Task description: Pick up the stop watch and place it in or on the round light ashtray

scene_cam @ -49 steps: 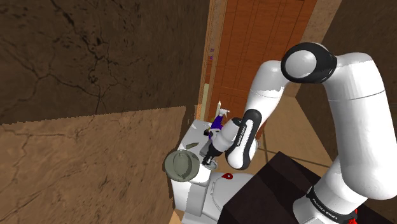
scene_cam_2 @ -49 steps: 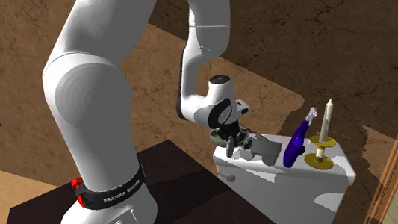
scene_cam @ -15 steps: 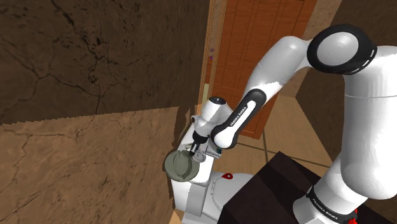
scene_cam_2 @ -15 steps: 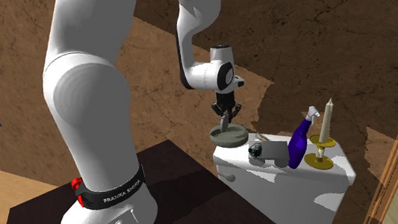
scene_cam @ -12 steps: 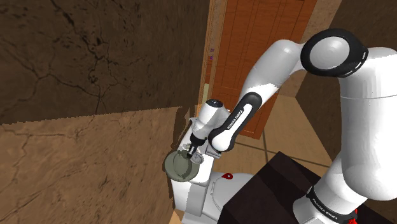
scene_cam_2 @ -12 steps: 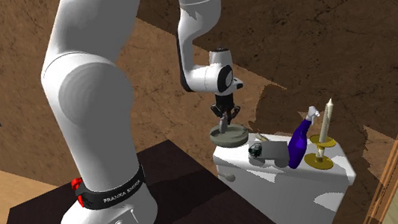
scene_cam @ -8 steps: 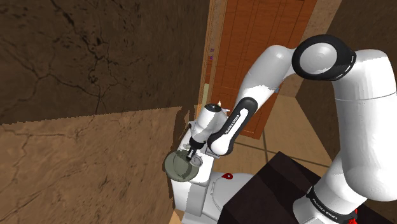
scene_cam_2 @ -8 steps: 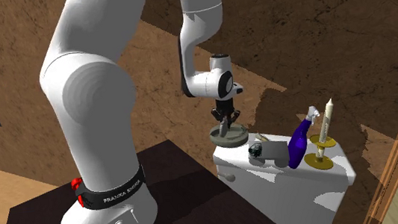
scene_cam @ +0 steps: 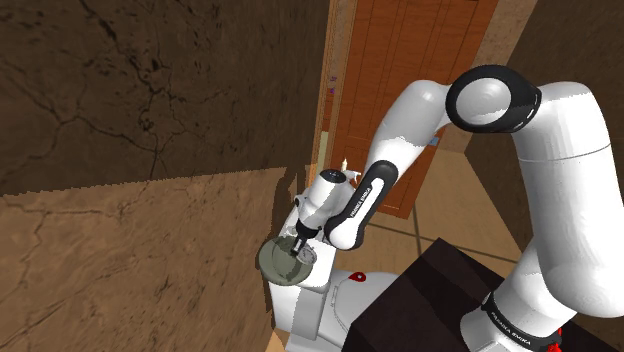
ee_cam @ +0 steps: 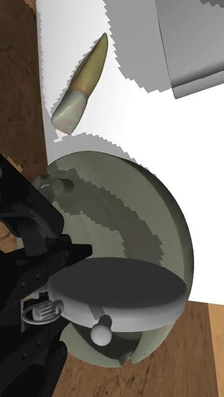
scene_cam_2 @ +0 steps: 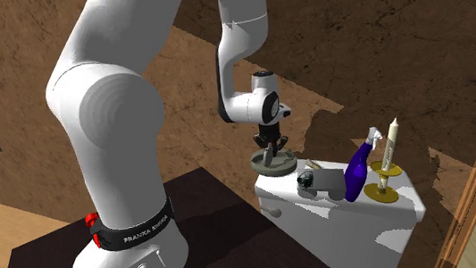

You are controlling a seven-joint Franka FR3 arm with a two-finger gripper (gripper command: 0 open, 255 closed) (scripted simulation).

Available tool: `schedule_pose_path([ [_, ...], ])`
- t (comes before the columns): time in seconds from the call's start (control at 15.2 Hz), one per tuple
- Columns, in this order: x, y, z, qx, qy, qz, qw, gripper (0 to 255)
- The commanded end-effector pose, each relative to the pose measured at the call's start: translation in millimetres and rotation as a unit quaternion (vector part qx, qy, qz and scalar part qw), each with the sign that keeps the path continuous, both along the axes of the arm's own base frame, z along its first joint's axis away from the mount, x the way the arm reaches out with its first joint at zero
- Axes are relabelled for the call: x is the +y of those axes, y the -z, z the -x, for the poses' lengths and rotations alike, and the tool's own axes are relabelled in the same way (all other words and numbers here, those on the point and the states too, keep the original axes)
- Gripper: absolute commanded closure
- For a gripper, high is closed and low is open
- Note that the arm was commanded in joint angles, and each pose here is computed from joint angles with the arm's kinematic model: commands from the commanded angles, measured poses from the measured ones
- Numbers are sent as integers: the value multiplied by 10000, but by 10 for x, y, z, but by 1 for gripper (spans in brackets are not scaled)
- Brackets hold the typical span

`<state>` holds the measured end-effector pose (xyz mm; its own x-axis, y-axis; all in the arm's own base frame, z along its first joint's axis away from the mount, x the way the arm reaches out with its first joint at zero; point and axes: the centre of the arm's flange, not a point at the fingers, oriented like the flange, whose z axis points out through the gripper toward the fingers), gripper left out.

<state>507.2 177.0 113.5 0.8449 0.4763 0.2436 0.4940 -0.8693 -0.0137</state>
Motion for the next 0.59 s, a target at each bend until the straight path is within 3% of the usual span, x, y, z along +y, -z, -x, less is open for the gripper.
schedule_pose_path([
  [0.0, -15, 64, 33, 74, 7, 27, 10000, 255],
  [0.2, -15, 64, 33, 74, 7, 27, 10000, 255],
  [0.26, -7, 64, 18, 74, 7, 27, 10000, 0],
  [0.53, 2, 60, 15, 75, 6, 27, 10000, 0],
])
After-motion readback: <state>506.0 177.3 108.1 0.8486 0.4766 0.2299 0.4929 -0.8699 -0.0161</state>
